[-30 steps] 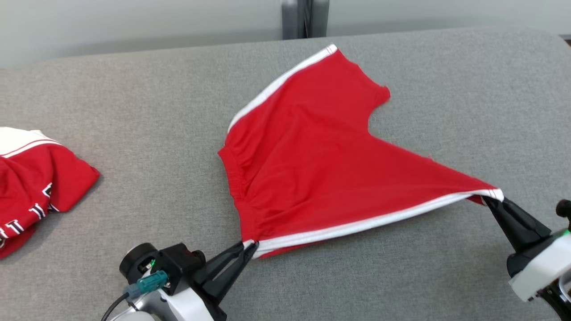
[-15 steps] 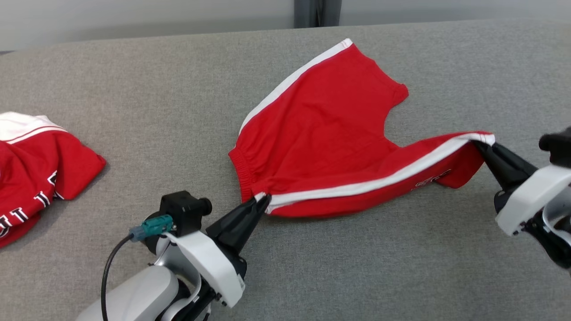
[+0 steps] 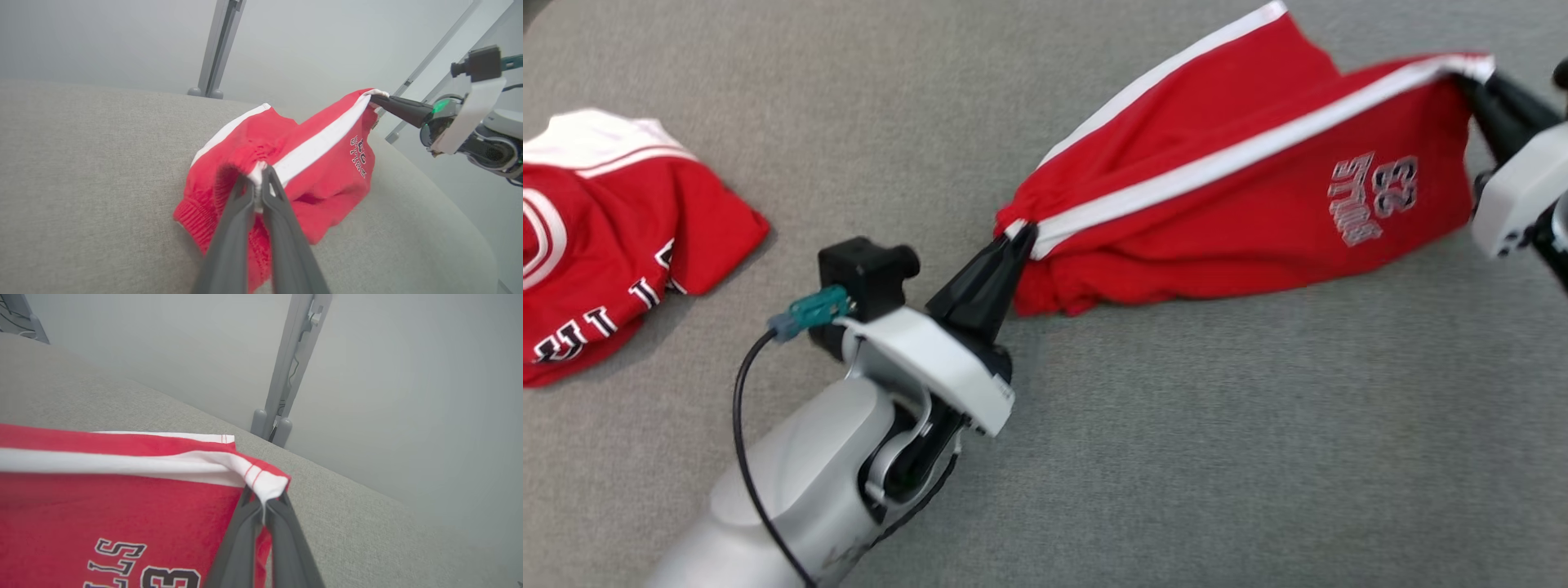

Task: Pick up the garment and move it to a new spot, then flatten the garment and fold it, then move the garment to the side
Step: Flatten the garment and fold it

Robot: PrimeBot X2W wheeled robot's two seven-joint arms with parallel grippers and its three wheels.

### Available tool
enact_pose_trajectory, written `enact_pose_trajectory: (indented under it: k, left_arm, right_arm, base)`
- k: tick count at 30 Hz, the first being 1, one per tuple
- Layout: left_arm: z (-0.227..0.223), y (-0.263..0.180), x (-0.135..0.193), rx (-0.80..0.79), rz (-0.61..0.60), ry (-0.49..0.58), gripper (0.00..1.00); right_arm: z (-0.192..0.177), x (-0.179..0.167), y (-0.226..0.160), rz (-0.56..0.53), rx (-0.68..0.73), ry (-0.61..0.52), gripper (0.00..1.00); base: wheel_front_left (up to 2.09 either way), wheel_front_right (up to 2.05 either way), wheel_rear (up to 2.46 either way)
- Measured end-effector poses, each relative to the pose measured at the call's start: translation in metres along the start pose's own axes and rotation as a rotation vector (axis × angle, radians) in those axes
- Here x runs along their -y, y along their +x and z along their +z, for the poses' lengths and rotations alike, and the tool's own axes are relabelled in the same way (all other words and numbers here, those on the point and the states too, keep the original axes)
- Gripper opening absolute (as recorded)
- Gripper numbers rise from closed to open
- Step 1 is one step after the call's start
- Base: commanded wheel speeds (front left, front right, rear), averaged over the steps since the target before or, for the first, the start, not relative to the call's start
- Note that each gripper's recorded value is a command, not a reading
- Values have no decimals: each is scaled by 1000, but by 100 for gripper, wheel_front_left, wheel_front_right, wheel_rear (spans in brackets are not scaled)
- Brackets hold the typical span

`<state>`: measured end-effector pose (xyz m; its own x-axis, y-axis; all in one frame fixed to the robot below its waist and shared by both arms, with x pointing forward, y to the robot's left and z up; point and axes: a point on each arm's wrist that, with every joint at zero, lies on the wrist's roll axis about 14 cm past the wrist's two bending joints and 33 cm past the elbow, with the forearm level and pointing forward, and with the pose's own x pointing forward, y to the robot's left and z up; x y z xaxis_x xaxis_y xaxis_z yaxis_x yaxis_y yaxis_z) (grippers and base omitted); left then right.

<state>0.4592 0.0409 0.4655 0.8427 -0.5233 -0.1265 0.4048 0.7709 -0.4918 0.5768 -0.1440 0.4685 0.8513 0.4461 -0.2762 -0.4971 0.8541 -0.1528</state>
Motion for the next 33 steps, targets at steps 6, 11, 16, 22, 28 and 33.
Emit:
enact_pose_trajectory:
  k: [6, 11, 16, 22, 28, 33]
  left_arm:
    - [4, 22, -24, 28, 61, -22, 0]
    - [0, 32, -48, 28, 131, -63, 0]
    - [-6, 37, -59, 0, 155, -81, 0]
    - [-13, 41, -71, -26, 191, -82, 0]
    - [-18, 41, -76, -47, 217, -52, 80]
    - [-11, 39, -77, -23, 234, -32, 100]
  right_arm:
    - [4, 2, 48, 6, 49, -35, 0]
    - [2, -6, 82, 30, 65, -58, 0]
    - [-11, -19, 106, 58, 42, -71, 3]
    - [-23, -35, 122, 96, 16, -83, 18]
    - [-13, -30, 127, 80, 32, -86, 100]
    - [15, -17, 122, 38, 108, -50, 100]
  base:
    - [0, 0, 0]
    - [0, 0, 0]
    - [0, 0, 0]
    - [0, 0, 0]
    - [0, 0, 0]
    - [0, 0, 0]
